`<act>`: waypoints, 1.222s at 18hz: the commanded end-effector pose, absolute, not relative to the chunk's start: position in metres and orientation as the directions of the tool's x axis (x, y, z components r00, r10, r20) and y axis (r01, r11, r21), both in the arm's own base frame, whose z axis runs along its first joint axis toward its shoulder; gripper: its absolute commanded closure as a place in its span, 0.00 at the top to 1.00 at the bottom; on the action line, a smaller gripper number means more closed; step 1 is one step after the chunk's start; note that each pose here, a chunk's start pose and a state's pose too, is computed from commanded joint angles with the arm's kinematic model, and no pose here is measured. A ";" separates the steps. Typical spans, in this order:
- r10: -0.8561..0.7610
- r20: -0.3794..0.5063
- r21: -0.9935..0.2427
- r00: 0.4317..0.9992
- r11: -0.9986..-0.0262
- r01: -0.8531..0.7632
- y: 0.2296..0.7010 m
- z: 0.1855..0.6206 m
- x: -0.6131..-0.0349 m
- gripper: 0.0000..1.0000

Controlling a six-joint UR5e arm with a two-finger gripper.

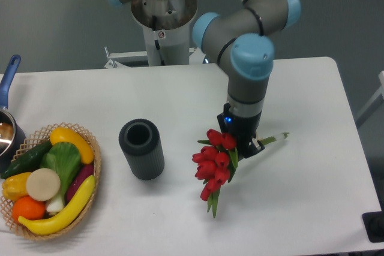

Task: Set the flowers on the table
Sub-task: 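Lower the tulip bouquet and lay it flat on the table, then open the gripper and lift it away from the tulips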

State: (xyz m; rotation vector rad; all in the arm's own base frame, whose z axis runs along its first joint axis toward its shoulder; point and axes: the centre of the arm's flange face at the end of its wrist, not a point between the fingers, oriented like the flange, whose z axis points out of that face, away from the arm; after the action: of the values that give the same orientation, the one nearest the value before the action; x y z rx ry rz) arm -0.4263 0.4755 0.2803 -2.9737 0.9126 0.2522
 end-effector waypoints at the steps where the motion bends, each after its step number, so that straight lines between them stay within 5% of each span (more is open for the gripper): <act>1: -0.556 -0.151 0.028 0.817 -0.829 -0.559 0.477 0.273 -0.428 0.33; 7: -0.567 -0.114 0.029 0.816 -0.823 -0.568 0.482 0.249 -0.426 0.35; 10: -0.568 -0.114 0.028 0.815 -0.822 -0.569 0.483 0.248 -0.426 0.47; 11: -0.569 -0.117 0.028 0.814 -0.821 -0.570 0.483 0.249 -0.426 0.54; 14: -0.616 -0.125 0.030 0.778 -0.786 -0.618 0.483 0.254 -0.424 1.00; 22: -0.637 -0.209 0.040 0.742 -0.764 -0.644 0.474 0.318 -0.427 1.00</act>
State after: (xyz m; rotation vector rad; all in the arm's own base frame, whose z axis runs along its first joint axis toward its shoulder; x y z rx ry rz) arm -0.4271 0.4738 0.3175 -2.8999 1.0659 0.3281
